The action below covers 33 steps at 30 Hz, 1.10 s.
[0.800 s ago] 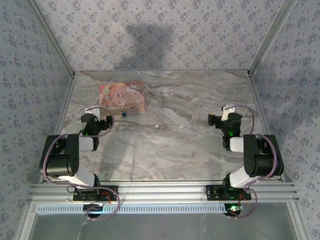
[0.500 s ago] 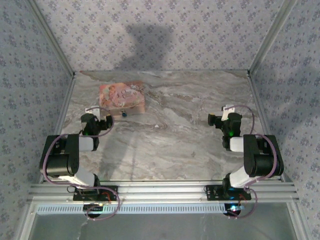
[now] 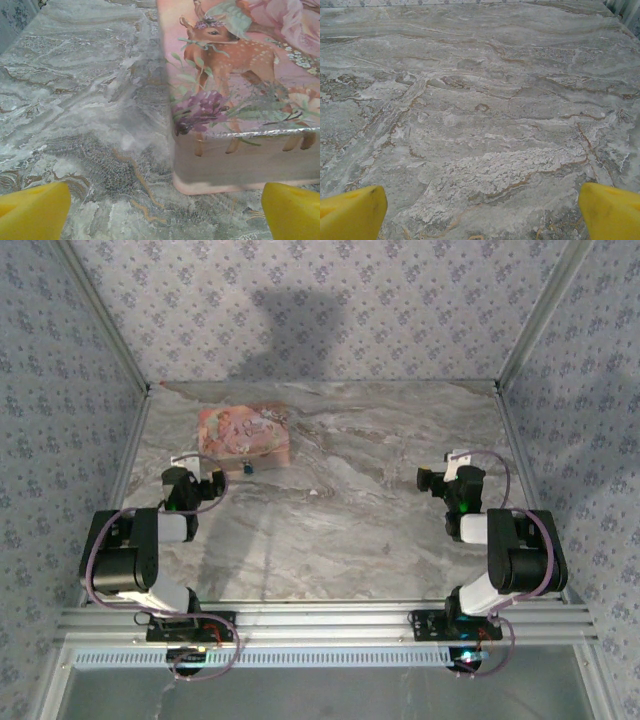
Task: Unlock a padlock with a key
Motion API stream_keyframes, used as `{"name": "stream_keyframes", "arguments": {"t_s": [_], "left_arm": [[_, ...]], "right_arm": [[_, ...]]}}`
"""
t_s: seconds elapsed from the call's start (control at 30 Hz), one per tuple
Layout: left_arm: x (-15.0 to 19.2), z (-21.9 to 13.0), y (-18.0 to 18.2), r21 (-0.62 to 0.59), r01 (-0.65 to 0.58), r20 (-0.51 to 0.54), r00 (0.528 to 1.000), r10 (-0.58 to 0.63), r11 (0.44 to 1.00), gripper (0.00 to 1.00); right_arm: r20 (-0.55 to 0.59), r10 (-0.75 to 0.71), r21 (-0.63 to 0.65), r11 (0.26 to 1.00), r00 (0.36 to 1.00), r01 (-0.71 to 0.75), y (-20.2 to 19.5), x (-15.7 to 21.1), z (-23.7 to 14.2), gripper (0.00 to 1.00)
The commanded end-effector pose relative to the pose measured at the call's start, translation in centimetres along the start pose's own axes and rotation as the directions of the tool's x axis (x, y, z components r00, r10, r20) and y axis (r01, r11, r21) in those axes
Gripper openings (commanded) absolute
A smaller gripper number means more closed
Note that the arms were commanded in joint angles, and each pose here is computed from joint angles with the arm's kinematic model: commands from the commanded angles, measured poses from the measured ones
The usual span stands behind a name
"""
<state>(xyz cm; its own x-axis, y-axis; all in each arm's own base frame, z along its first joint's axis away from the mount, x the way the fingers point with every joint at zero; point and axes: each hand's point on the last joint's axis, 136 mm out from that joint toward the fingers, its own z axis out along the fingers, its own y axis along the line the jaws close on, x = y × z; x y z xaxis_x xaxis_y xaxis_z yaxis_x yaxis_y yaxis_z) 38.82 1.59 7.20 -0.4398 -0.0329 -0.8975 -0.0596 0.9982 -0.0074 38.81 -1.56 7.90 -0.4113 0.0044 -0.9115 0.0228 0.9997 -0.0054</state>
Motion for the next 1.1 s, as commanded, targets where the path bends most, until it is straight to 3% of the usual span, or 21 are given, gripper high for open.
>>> {"name": "stream_keyframes", "arguments": {"t_s": [0.0,0.37,0.63,0.87,1.07], "left_arm": [[-1.9,0.1,-0.3,0.014,0.005,0.057,0.998,-0.006,1.0,0.98],[-2.0,0.0,-0.1,0.006,0.009,0.062,0.998,-0.009,1.0,0.98],[-5.4,-3.3,1.1,-0.061,0.047,0.122,0.992,-0.039,0.997,0.98],[-9.8,-6.9,0.2,0.012,0.164,0.162,0.973,-0.164,0.986,0.98],[-11.4,-8.7,-2.6,0.148,0.396,0.041,0.913,-0.405,0.906,0.98]], "right_arm": [[0.022,-0.001,-0.005,1.0,1.0,0.001,0.0,-0.6,0.1,1.0],[0.024,-0.005,0.0,1.0,1.0,0.005,0.0,-0.6,0.0,1.0],[0.019,0.006,0.025,1.0,1.0,-0.007,-0.4,-1.9,-0.7,1.0],[0.014,0.022,0.045,0.999,1.0,-0.022,-0.5,-4.2,-2.5,1.0],[-0.024,0.203,-0.035,0.978,0.979,-0.203,2.2,-7.0,-5.7,1.0]]}}
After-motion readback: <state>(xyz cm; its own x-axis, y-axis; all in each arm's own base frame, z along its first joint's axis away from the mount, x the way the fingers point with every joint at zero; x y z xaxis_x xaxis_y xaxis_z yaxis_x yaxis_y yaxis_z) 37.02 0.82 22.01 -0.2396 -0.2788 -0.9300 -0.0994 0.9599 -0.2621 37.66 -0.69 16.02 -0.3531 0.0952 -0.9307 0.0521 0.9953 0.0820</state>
